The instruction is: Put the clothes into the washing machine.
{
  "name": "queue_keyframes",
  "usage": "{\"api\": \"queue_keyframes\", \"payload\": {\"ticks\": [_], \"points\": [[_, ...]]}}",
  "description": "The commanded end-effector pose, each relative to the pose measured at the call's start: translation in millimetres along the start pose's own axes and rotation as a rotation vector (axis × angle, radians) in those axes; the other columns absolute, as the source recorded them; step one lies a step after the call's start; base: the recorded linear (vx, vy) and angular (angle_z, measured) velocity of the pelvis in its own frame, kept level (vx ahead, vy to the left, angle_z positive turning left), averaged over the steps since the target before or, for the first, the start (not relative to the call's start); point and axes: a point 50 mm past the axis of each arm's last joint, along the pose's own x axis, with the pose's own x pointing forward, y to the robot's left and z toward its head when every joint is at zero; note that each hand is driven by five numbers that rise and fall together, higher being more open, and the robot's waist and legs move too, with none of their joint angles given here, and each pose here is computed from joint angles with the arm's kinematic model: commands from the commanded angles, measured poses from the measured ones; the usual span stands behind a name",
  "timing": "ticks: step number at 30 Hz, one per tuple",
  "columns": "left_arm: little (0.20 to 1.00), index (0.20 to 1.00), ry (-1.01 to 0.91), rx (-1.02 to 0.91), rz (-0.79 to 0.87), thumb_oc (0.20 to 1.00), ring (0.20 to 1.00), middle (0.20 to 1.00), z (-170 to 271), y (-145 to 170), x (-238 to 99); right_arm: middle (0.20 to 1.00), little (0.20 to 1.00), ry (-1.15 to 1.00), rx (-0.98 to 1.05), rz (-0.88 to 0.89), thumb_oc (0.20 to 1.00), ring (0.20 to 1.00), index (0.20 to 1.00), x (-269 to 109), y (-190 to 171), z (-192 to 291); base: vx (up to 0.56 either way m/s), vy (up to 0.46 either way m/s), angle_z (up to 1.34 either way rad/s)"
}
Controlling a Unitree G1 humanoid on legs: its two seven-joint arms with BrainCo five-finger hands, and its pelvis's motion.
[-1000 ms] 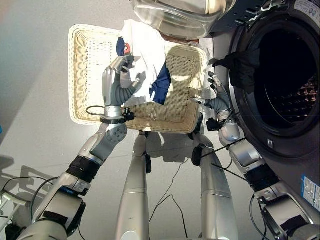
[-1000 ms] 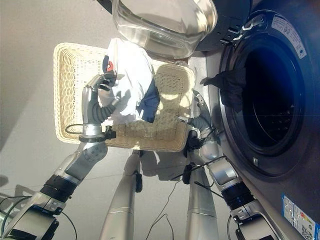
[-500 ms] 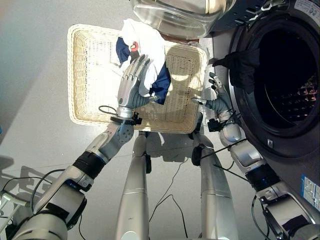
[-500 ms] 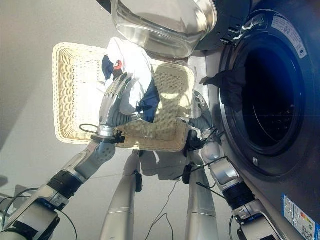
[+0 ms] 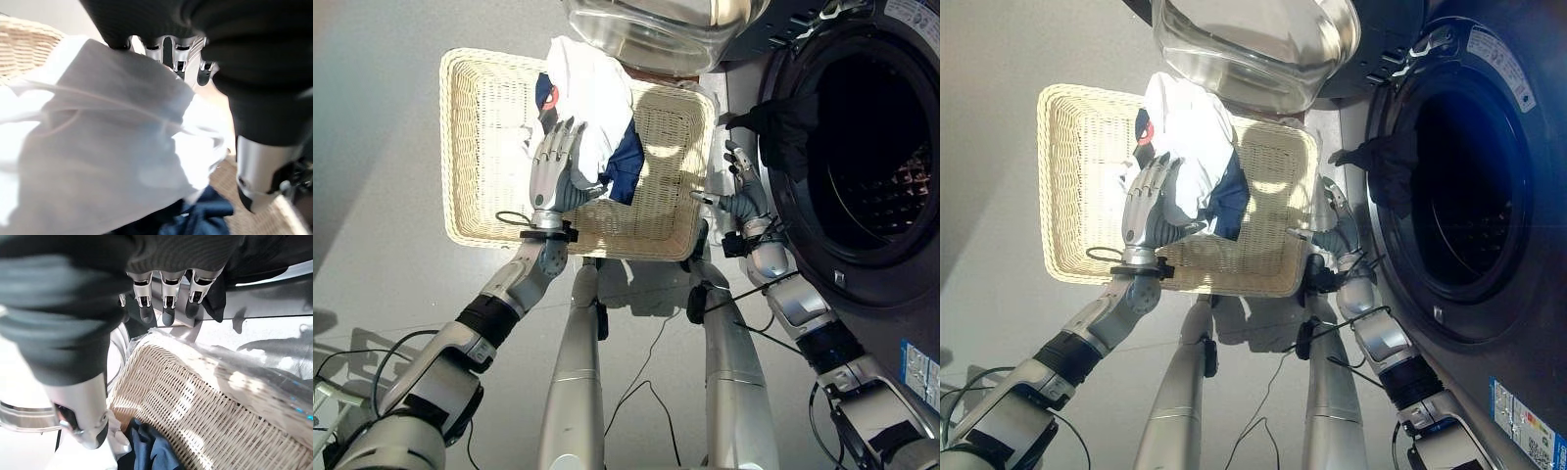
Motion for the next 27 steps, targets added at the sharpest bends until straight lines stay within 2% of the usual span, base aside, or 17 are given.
{"api": "queue_keyframes", "payload": {"ticks": [1,4,5,6,7,27], "points": [[1.0,1.0,-0.016,0.03,0.06,1.0,1.0,1.0,-1.4,10.1,5.6,1.0,1.0,-0.068,0.028,0.013,1.0,1.0,1.0,-6.6,-4.7,9.4,0.0,0.0,0.0],[1.0,1.0,-0.016,0.038,0.042,1.0,1.0,1.0,-2.8,9.5,5.9,1.0,1.0,-0.067,0.025,0.013,1.0,1.0,1.0,-6.7,-4.4,8.8,0.0,0.0,0.0],[0.576,0.576,-0.017,0.041,0.035,0.576,0.576,0.576,-3.3,9.5,6.0,1.0,1.0,-0.068,0.024,0.014,1.0,1.0,1.0,-6.3,-4.7,9.3,0.0,0.0,0.0],[0.341,0.341,-0.02,0.036,0.029,0.341,0.341,0.341,-3.0,9.6,6.1,1.0,1.0,-0.069,0.024,0.015,1.0,1.0,1.0,-6.3,-4.9,9.8,0.0,0.0,0.0],[0.2,0.2,-0.024,0.033,0.02,0.2,0.2,0.2,-2.5,9.6,6.2,1.0,1.0,-0.07,0.024,0.015,1.0,1.0,1.0,-6.8,-5.0,9.7,0.0,0.0,0.0],[0.2,0.2,-0.045,0.044,-0.006,0.2,0.2,0.2,-5.6,13.9,9.6,1.0,1.0,-0.073,0.02,0.02,1.0,1.0,1.0,-5.8,-8.1,9.2,0.0,0.0,0.0]]}}
